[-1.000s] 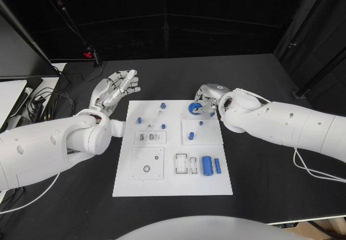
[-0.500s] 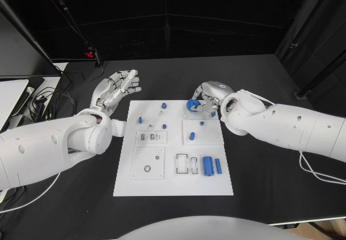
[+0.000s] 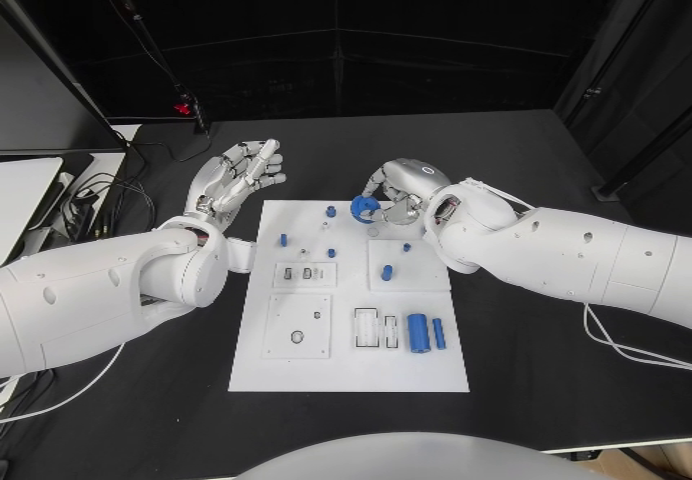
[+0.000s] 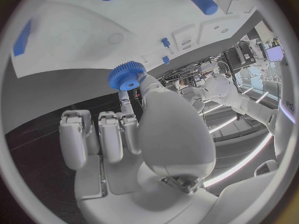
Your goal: Assemble the parts on the task board
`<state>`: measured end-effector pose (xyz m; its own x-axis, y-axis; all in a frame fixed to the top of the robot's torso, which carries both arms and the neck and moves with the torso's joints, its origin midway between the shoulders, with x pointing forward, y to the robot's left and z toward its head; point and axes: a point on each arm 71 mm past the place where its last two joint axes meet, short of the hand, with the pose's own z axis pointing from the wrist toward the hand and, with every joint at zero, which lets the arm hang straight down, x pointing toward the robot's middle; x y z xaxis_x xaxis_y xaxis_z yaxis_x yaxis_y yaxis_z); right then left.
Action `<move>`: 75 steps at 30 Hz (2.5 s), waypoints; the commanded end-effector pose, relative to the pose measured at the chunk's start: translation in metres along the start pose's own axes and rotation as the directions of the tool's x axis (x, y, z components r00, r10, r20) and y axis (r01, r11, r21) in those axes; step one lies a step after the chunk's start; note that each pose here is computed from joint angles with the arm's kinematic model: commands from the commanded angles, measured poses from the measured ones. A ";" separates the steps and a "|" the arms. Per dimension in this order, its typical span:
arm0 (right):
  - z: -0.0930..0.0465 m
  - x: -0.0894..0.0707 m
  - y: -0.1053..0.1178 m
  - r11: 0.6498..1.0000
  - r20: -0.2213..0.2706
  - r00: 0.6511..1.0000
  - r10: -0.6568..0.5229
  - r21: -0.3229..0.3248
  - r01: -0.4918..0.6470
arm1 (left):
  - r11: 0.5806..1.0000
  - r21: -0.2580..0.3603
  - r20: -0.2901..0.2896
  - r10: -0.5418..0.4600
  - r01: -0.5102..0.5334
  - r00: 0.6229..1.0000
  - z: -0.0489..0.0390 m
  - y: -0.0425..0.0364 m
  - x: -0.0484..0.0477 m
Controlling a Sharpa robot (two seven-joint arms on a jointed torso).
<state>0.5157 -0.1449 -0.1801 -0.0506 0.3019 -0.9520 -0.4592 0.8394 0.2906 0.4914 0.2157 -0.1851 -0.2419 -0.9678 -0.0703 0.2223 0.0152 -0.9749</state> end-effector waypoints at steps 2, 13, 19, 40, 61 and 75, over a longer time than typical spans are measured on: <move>0.007 0.003 0.016 0.999 -0.006 1.000 0.018 -0.046 -0.018 | 0.983 0.184 -0.015 -0.002 0.005 1.000 -0.0005 -0.0138 0.0024; 0.025 0.016 0.043 0.996 -0.045 0.999 0.020 -0.086 -0.024 | 0.983 0.184 -0.015 -0.002 0.005 1.000 -0.0006 -0.0141 0.0028; 0.035 0.022 0.046 0.996 -0.055 0.998 0.010 -0.083 -0.014 | 0.983 0.185 -0.015 -0.002 0.005 1.000 -0.0007 -0.0142 0.0030; 0.053 0.037 0.060 0.996 -0.119 0.992 -0.029 -0.085 0.019 | 0.983 0.184 -0.015 -0.002 0.005 1.000 -0.0003 -0.0142 0.0041; 0.056 0.046 0.054 0.997 -0.184 0.980 -0.076 -0.039 0.070 | 0.983 0.184 -0.015 -0.002 0.005 1.000 -0.0007 -0.0145 0.0039; 0.058 0.048 0.057 0.996 -0.191 0.978 -0.081 -0.041 0.074 | 0.983 0.182 -0.014 -0.001 0.004 1.000 -0.0008 -0.0143 0.0031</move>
<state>0.5386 -0.0567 -0.2018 -0.1702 0.1626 -0.9719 -0.4961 0.8381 0.2271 0.4908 0.2134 -0.1846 -0.2467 -0.9667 -0.0685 0.2226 0.0123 -0.9748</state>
